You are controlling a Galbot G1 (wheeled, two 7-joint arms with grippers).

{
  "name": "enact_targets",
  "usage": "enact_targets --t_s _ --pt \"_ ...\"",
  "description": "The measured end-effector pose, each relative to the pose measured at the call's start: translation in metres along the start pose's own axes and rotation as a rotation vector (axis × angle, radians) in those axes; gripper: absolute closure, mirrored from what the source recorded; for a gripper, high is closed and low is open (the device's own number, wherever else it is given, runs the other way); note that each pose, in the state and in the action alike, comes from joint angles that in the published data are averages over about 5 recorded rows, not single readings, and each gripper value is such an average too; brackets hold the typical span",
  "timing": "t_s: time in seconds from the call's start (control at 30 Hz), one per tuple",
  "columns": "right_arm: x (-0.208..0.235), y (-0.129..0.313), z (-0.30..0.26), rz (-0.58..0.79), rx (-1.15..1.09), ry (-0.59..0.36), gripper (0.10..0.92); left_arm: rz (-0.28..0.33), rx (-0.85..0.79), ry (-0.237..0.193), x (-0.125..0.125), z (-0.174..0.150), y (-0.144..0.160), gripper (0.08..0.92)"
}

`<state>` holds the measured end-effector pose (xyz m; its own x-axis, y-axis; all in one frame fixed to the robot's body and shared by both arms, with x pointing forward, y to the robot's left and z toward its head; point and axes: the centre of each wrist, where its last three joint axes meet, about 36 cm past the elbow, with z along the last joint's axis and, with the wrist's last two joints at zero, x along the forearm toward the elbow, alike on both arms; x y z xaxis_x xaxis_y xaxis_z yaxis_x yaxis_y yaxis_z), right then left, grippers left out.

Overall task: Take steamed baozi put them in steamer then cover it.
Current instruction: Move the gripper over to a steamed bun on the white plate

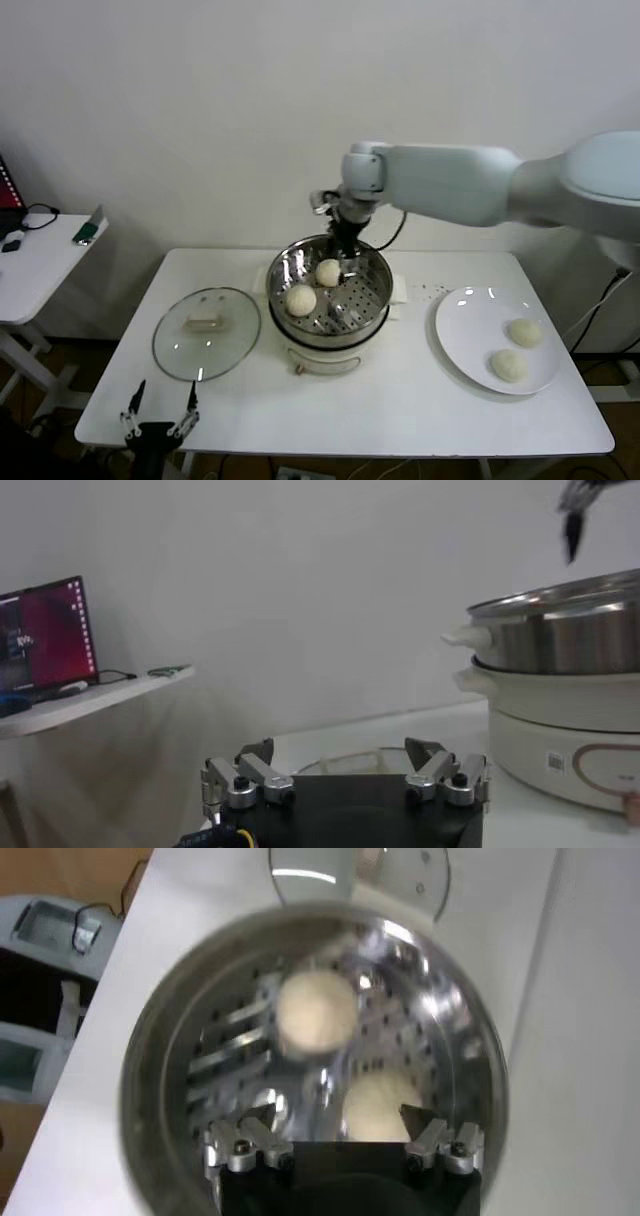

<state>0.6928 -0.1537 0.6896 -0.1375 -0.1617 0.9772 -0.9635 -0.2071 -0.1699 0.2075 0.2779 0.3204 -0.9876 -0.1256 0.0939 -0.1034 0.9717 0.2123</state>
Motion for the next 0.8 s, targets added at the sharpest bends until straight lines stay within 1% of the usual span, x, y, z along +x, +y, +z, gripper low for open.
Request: enact_targets --t_s 0.17,0.33,0.6,0.8 --pt "0.013 0.03 0.071 0.008 -0.043 0.033 0.2 -0.009 -0.001 0.005 0.0 0.001 0.003 0.177" --pt "0.006 0.068 0.138 0.003 -0.091 0.067 0.2 -0.014 -0.004 0.007 0.0 -0.001 0.005 0.177" --pt "-0.043 0.13 0.223 -0.046 -0.182 0.11 0.2 -0.022 -0.006 0.004 -0.002 -0.008 0.004 0.177" --pt "-0.085 0.168 0.262 -0.094 -0.231 0.132 0.2 -0.03 -0.011 0.018 -0.001 -0.008 0.004 0.177"
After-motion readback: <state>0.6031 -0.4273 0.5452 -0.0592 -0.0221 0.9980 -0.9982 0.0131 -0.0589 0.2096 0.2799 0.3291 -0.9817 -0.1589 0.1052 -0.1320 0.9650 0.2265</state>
